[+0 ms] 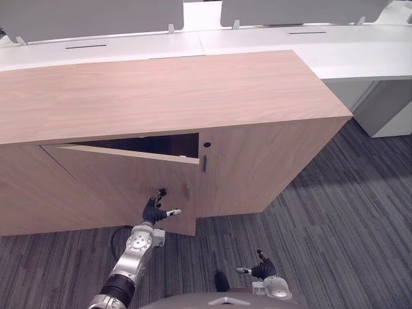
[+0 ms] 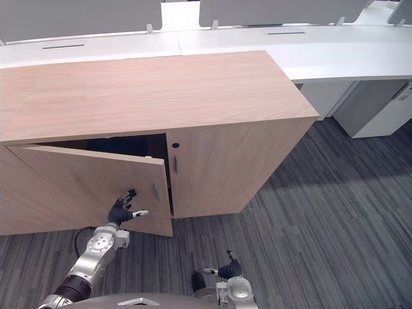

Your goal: Walk over to the cabinet, pick up the folder, carry it to the office cabinet, place the folder inside the office cabinet, then close the office cabinet door

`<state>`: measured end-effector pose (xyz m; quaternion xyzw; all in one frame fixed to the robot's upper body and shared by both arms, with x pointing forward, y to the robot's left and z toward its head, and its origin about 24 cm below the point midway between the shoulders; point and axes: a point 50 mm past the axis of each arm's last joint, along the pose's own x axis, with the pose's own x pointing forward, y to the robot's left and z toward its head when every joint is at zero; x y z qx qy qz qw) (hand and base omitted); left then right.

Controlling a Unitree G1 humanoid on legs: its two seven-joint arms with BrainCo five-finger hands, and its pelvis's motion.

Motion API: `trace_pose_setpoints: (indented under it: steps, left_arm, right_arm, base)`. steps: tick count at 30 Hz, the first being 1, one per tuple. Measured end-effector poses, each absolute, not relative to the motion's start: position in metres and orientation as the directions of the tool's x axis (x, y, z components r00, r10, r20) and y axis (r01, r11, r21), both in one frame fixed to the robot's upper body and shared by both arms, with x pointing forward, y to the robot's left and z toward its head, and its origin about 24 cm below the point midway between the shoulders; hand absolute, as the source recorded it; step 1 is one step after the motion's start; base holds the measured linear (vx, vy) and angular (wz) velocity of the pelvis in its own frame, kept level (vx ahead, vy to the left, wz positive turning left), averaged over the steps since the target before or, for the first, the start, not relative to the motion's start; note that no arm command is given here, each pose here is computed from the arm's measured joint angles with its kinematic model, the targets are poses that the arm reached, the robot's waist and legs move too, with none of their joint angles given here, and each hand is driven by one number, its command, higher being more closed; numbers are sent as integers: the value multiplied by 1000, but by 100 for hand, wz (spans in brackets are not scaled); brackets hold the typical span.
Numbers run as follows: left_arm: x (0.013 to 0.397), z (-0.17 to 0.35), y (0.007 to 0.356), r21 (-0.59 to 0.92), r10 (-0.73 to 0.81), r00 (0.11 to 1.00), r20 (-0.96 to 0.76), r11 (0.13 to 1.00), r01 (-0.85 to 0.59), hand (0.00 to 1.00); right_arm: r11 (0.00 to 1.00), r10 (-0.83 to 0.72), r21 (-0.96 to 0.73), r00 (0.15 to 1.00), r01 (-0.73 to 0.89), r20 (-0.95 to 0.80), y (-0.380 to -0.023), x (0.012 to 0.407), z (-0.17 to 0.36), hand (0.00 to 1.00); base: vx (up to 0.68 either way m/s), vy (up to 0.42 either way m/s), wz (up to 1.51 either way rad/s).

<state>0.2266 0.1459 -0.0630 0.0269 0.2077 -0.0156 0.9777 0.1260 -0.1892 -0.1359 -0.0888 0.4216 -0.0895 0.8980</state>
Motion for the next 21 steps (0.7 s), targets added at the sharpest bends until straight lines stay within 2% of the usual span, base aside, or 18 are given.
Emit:
trace_pose_setpoints:
  steps: [11, 16, 21]
  left_arm:
    - [188, -89, 156, 14, -32, 853, -521, 999, 46, 0]
    - [154, -119, 182, 67, 62, 745, -665, 997, -22, 0]
    - [112, -143, 209, 163, 160, 590, -791, 985, -49, 0]
  right_arm:
    - [964, -265, -236, 570, 126, -777, -197, 116, -144, 0]
    - [962, -274, -237, 544, 139, -793, -199, 113, -147, 0]
    - [959, -282, -228, 520, 168, -806, -201, 111, -149, 0]
  base:
    - [-50, -19, 10]
    - [-50, -32, 12]
    - [-52, -26, 5]
